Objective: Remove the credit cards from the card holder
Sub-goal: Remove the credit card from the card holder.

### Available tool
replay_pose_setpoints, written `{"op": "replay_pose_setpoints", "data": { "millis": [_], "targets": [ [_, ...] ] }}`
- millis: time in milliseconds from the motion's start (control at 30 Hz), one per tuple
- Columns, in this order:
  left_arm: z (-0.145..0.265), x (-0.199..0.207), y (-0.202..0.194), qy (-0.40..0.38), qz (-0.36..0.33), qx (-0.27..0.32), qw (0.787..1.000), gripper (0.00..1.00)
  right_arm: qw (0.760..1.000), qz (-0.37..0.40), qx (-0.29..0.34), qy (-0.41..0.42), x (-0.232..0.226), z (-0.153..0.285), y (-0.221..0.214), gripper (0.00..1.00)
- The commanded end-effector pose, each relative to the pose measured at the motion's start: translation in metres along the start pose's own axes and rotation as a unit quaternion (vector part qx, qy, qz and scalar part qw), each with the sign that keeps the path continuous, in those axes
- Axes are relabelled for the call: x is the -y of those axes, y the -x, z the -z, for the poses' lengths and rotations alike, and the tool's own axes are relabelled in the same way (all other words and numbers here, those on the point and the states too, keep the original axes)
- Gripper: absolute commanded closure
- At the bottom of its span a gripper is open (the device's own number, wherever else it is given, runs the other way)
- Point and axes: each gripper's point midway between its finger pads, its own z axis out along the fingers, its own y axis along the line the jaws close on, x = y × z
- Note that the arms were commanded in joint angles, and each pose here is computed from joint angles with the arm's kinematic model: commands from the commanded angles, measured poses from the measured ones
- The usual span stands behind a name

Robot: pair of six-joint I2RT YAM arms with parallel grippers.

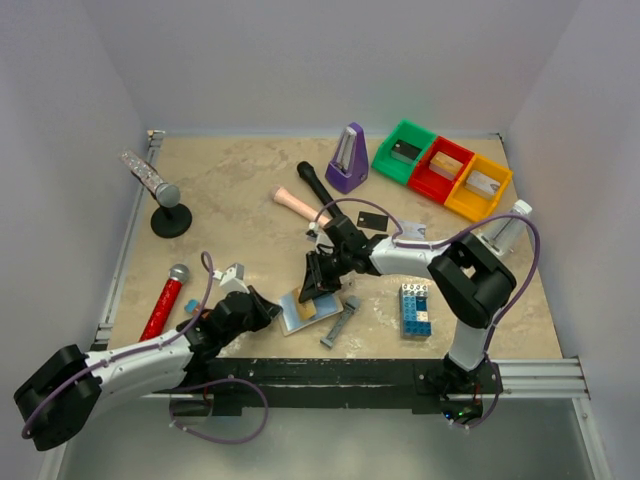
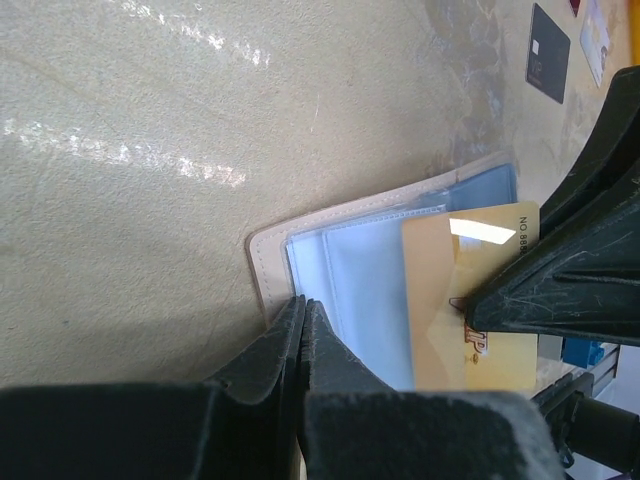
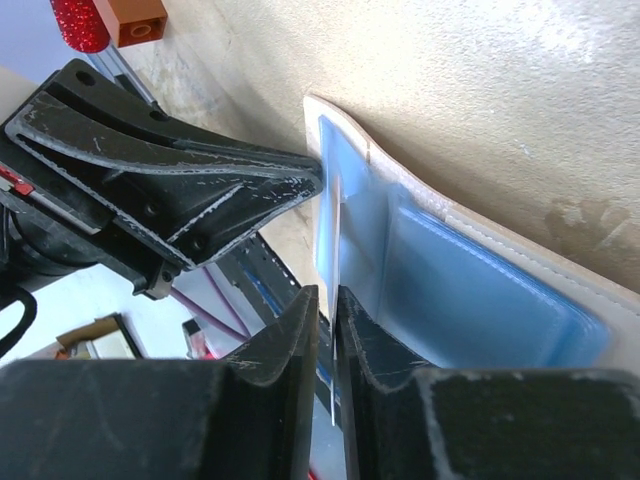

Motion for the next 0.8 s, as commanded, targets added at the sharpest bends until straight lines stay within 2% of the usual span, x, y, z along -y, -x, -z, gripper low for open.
{"op": "replay_pose_setpoints", "data": {
  "millis": [0, 300, 600, 767],
  "targets": [
    [0.002, -0.039, -0.010, 0.058, -0.017, -0.007, 0.998, 1.00, 0.999, 0.022, 0.022, 0.014, -0.014, 0.013, 0.008, 0.88],
    [0.004, -0.038, -0.005, 0.059, -0.018, 0.003, 0.998, 1.00, 0.999, 0.017, 0.029, 0.007, -0.008, 0.021, 0.011, 1.00],
    [0.012, -0.048, 0.007, 0.094, -0.025, 0.022, 0.995, 1.00, 0.999, -0.002, 0.053, -0.008, 0.006, 0.044, 0.022, 1.00],
    [0.020, -0.050, 0.021, 0.114, -0.028, 0.042, 0.992, 1.00, 0.997, 0.027, 0.077, -0.016, -0.001, 0.074, 0.028, 1.00]
  ]
}}
